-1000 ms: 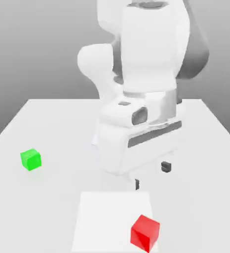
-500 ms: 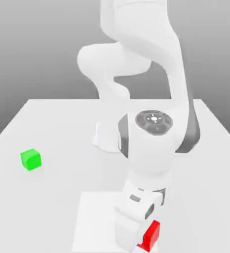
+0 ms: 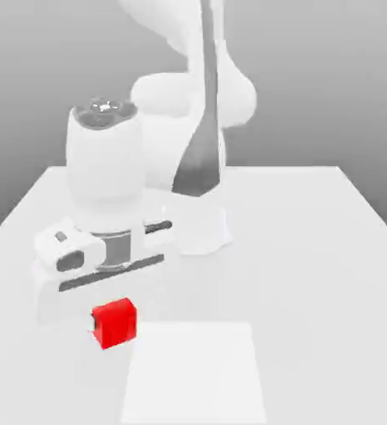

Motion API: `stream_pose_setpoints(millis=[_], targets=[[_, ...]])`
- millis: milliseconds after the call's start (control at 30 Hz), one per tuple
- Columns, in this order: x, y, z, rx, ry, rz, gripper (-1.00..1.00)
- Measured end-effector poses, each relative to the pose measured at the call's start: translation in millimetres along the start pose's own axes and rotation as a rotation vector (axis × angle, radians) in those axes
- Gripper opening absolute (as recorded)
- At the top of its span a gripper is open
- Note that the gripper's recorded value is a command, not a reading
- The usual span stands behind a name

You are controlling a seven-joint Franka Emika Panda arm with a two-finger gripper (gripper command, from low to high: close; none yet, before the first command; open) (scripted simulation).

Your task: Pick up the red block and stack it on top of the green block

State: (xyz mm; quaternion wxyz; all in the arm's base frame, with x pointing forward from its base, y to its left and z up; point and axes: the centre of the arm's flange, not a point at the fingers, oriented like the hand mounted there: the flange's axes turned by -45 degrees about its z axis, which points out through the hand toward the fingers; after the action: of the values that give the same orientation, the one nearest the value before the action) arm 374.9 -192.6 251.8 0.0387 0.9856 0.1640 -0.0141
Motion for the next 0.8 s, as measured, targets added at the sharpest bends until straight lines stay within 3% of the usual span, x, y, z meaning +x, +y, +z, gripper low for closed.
stream_pose_setpoints(millis=[400,800], targets=[[-237.3,25.5,15.2,0.076,0.009,0.682,-1.0],[-244.4,23.7,45.7,0.085,0.032,0.724,-1.0]])
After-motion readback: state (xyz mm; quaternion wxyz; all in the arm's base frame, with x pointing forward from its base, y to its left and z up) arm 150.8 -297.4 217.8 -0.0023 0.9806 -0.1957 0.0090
